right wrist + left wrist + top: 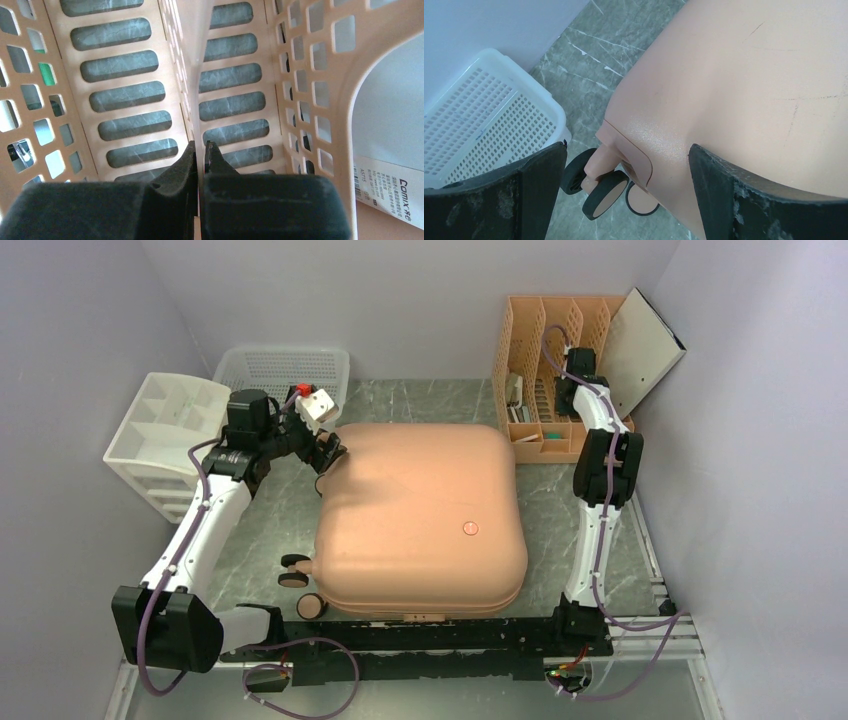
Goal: Open, take out, and arrange the luggage
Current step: Move the distractor to the corner of the board.
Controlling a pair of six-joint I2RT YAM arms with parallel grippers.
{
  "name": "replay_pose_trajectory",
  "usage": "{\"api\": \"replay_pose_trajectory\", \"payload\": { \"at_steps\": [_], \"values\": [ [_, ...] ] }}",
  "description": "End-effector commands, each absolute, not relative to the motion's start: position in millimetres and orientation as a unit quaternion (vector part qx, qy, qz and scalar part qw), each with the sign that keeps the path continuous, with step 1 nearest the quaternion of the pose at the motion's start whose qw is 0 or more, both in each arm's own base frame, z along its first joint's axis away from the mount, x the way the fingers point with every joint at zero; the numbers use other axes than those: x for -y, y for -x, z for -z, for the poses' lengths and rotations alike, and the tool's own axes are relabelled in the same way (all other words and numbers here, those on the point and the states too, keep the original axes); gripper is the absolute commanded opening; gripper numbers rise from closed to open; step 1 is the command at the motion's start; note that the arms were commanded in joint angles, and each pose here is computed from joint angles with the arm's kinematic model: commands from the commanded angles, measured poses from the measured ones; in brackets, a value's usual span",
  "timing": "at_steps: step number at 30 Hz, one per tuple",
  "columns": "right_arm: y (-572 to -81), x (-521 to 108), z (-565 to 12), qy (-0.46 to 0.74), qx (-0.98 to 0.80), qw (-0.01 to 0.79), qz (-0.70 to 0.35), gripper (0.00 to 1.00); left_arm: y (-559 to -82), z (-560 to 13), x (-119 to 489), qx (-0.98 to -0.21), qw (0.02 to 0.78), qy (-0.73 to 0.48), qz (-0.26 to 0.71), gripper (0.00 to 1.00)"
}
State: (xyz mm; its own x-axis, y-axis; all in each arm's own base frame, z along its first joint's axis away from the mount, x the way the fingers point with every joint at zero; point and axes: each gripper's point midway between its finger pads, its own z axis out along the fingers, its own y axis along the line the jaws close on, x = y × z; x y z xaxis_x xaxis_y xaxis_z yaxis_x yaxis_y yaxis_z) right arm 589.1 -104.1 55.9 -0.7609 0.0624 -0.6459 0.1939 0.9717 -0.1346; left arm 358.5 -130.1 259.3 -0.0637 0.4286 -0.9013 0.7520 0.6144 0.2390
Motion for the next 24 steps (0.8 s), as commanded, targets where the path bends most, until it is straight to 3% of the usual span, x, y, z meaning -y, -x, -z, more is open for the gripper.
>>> {"api": "replay_pose_trajectory", "payload": {
  "at_steps": [1, 24],
  "values": [
    [-582.1, 270.9, -69.6, -0.222, -0.832, 0.368, 0.351, 0.0, -342.9, -207.2, 123.8, -0.768, 0.467, -0.405, 0.167, 0.97],
    [-546.2, 308.7, -42.4, -0.262, -0.8, 0.316, 0.437, 0.0, -342.0, -204.8, 122.8, -0.77, 0.466, -0.403, 0.169, 0.97]
  ]
}}
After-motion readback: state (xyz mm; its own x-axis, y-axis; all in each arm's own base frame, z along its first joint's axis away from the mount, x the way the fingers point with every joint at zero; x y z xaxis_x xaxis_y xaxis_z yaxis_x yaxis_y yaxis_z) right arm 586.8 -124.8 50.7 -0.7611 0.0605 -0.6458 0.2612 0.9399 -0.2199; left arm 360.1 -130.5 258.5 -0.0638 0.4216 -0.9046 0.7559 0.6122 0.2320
